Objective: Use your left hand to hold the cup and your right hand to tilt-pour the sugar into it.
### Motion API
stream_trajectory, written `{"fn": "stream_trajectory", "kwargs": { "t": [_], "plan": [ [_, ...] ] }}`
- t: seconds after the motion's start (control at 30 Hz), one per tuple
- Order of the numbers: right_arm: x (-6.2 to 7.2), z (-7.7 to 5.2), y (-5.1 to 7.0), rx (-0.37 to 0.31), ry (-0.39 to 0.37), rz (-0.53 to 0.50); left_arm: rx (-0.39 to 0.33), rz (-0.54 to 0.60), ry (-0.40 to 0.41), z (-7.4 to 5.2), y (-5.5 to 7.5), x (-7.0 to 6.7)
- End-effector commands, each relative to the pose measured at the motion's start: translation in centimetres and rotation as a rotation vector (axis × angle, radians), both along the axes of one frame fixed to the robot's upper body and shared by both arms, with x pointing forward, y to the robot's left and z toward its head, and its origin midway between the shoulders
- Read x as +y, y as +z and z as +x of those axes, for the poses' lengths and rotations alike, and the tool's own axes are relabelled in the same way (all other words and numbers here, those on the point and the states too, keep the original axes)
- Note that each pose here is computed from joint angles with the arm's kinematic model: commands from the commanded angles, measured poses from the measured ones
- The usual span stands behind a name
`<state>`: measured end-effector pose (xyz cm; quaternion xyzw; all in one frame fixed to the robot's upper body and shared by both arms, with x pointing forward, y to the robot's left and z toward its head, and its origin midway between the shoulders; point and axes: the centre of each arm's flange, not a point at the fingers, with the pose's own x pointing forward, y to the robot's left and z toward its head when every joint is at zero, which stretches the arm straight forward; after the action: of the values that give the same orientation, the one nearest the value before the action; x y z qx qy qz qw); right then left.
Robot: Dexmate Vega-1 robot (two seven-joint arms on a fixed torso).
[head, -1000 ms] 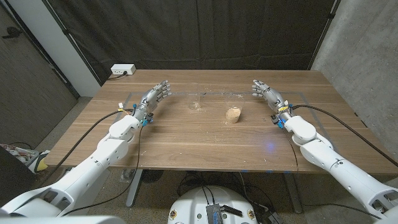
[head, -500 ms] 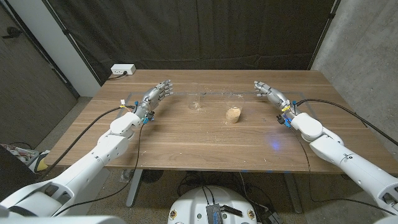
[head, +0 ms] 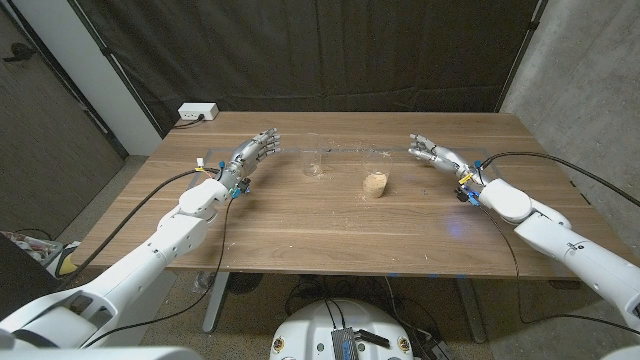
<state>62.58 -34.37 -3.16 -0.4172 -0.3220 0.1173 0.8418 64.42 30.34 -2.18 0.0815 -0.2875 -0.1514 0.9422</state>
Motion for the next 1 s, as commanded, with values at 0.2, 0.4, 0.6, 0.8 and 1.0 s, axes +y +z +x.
{"fn": "stream_trajectory", "kwargs": {
  "t": [0.2, 0.4, 0.6, 0.8, 1.0],
  "plan": [
    [-0.2, -1.3, -0.7, -0.034, -0.157, -0.328, -0.001, 0.014, 0.032, -0.7, 0.1, -0.8],
    [-0.1, -1.6, -0.7, -0.024, -0.159, -0.412, -0.006, 0.018, 0.043, -1.0, 0.1, -1.1],
    [0.0, -1.8, -0.6, 0.009, -0.151, -0.504, -0.003, 0.025, 0.060, -1.5, 0.2, -1.1],
    [-0.5, -2.0, -0.5, 0.017, -0.141, -0.546, -0.001, 0.035, 0.083, -2.4, 0.4, -1.3],
    [-0.1, -2.1, -0.5, 0.036, -0.137, -0.561, -0.002, 0.040, 0.089, -2.8, 0.5, -1.3]
  ]
}}
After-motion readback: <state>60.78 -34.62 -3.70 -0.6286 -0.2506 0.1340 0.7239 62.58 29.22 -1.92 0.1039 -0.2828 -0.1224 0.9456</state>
